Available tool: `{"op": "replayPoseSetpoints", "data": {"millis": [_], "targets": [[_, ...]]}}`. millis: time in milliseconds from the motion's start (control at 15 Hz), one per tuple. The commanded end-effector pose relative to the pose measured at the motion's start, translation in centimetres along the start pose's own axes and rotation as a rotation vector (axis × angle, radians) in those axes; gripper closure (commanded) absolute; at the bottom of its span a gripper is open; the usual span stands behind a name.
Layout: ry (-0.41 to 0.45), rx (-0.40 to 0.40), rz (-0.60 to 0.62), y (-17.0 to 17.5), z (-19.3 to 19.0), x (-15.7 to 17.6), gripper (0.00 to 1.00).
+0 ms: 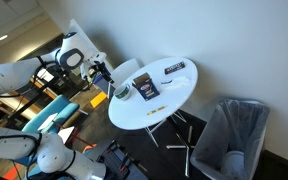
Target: Move the clear object to the bottom-right corner of the table
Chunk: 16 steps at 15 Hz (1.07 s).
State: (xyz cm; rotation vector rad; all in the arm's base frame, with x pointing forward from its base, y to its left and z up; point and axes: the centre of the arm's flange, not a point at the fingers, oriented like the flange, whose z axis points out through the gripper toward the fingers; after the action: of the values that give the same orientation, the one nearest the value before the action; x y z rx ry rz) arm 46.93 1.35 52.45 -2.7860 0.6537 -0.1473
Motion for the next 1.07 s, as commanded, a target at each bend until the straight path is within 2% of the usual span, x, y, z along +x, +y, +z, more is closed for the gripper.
{"op": "replayPoseSetpoints", "data": {"millis": [0,67,200,467,600,733,1000], "targets": [[0.003,0.002,0.001,0.1,-0.2,0.0,0.00],[-0.001,-0.009,0.110,-0.1,0.7,1.3,0.00],[-0.013,-0.004,0.212,-1.2,1.9,2.8,0.00],[0.071,0.001,0.391,-5.1,5.0,6.2,0.00],[0.093,0.003,0.432,-7.0,6.8,7.8,0.00],[0.096,-0.032,0.445,-8.6,8.8,8.9,0.00],[0.080,-0.101,0.396,-10.5,12.6,10.5,0.00]]}}
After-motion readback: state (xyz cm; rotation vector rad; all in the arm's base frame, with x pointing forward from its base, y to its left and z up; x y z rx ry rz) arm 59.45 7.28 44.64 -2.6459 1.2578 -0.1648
